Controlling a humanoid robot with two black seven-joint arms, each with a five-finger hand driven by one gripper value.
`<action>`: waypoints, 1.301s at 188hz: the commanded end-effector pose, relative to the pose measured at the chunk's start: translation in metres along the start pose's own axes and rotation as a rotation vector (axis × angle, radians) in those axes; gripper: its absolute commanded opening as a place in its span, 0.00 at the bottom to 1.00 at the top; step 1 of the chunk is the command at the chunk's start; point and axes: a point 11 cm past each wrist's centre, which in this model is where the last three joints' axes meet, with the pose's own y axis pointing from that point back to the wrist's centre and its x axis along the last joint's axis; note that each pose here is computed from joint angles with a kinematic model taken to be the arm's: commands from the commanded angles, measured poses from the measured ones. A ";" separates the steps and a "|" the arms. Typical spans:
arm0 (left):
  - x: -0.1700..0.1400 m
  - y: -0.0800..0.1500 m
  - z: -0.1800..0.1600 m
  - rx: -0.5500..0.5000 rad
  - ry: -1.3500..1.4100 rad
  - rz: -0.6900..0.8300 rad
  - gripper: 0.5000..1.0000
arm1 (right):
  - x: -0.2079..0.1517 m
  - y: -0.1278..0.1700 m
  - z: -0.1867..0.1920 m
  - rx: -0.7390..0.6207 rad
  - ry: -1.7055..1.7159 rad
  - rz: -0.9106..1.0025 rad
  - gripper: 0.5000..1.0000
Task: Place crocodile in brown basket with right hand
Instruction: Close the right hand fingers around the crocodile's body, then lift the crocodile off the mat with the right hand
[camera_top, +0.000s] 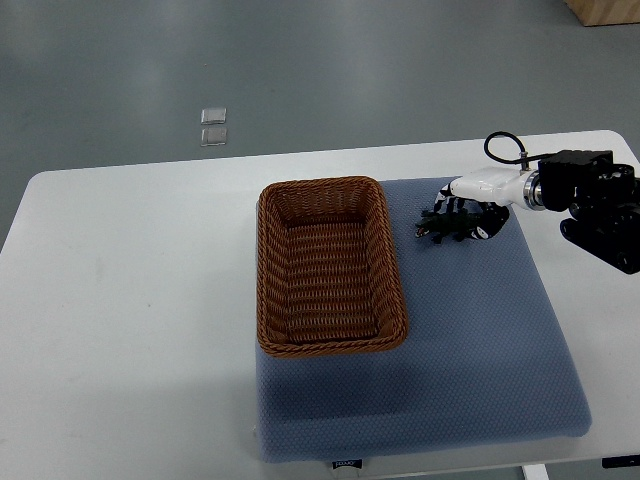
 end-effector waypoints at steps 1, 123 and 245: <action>0.000 0.000 0.000 0.000 0.000 0.000 1.00 | 0.002 -0.002 -0.003 0.009 0.003 0.003 0.20; 0.000 0.000 0.000 0.000 0.000 0.000 1.00 | 0.026 0.001 -0.006 0.021 0.009 0.046 0.00; 0.000 0.000 0.000 0.000 0.000 0.000 1.00 | 0.029 -0.002 -0.016 0.063 -0.011 0.058 0.00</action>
